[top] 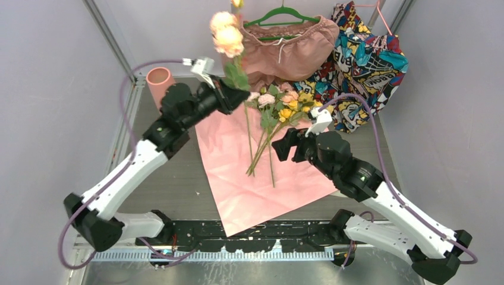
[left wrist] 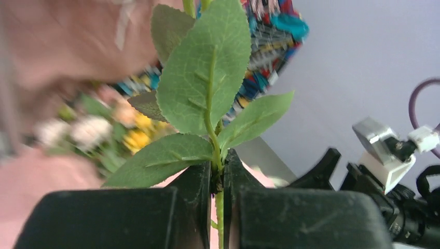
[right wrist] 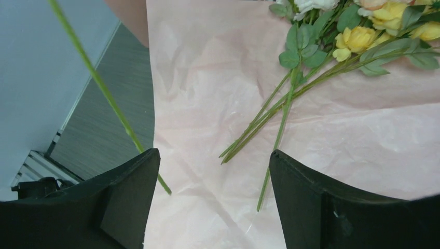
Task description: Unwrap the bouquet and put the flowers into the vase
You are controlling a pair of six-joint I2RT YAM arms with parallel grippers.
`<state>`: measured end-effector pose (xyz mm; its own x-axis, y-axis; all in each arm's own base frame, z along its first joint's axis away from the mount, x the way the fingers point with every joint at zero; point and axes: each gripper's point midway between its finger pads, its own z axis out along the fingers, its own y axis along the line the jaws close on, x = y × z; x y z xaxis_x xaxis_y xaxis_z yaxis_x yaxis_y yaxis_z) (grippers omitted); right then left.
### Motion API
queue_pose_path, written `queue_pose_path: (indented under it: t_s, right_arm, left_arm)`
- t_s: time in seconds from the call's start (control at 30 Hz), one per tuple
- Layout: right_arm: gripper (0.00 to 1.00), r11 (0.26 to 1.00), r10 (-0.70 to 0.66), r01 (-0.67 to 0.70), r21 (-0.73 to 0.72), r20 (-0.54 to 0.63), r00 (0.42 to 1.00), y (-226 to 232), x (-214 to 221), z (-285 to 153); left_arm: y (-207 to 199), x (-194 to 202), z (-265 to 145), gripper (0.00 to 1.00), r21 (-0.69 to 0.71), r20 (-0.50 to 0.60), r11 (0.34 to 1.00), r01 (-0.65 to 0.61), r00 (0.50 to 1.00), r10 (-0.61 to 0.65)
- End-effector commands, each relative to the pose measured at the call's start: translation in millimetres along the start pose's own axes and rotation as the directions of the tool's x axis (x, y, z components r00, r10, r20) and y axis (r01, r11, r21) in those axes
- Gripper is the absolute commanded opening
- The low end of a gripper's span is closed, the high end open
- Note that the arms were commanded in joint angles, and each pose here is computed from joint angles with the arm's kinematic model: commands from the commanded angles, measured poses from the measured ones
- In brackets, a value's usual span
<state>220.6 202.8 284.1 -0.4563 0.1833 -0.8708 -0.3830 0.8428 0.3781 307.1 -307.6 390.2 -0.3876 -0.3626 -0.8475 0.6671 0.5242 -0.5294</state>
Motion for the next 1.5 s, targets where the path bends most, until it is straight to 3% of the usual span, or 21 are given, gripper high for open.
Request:
queue_pose_path:
  t_s: [0.0,0.2,0.33,0.43,0.57,0.7,0.8,0.93,1.0,1.17,1.47]
  right_arm:
    - [0.83,0.998,-0.024,0.02,0.059,0.067,0.997,-13.1,-11.1,-5.3]
    - [0.84,0.996,-0.047,0.043,0.079,0.057,0.997,-20.2,-1.5,0.0]
    - [0.86,0.996,-0.063,0.061,0.068,0.026,0.998,-17.9,5.2,5.8]
    - [0.86,0.997,-0.067,0.066,0.046,0.015,0.998,-13.7,8.0,9.4]
    - [0.86,0.996,-0.075,0.076,0.048,-0.003,0.997,-15.8,13.9,11.0]
    - [0.86,0.996,-0.076,0.077,0.054,-0.014,0.997,-20.4,22.2,11.0]
    - [0.86,0.995,-0.072,0.073,0.065,-0.023,0.997,-23.9,27.2,11.4]
    - [0.86,0.995,-0.057,0.059,0.077,-0.03,0.998,-29.4,35.4,10.7]
    - [0.86,0.994,-0.057,0.06,0.087,-0.039,0.998,-32.4,39.5,10.4]
    - [0.86,0.992,-0.057,0.061,0.11,-0.039,0.998,-38.7,39.9,4.6]
    - [0.84,0.989,-0.063,0.068,0.132,-0.039,0.997,-45.8,41.5,0.0]
  left_arm:
    - [29.9,-77.4,-56.7,0.0,-0.354,0.065,0.883,-0.309,0.933,0.353]
    - [57.4,-164.4,-141.2,0.0,-0.726,0.176,0.601,-0.333,0.755,0.632]
    - [57.4,-208.7,-160.3,0.0,-0.807,0.194,0.487,-0.335,0.628,0.754]
    - [67.1,-236.1,-152.0,0.0,-0.843,0.157,0.416,-0.342,0.583,0.797]
    - [81.9,-270.8,-144.1,0.0,-0.864,0.128,0.371,-0.341,0.564,0.816]
    - [86.9,-304.9,-134.5,0.0,-0.863,0.147,0.375,-0.339,0.541,0.828]
    - [102.8,-323.3,-121.8,0.0,-0.86,0.137,0.38,-0.342,0.561,0.816]
    - [102.2,-348.5,-120.4,0.0,-0.867,0.145,0.367,-0.337,0.535,0.833]
    - [109.5,-354.8,-123.0,0.0,-0.869,0.161,0.382,-0.316,0.549,0.82]
    - [135.7,-352.7,-108.0,0.0,-0.865,0.137,0.383,-0.325,0.581,0.802]
    - [205.0,-320.5,-92.9,0.0,-0.899,0.037,0.3,-0.318,0.629,0.776]
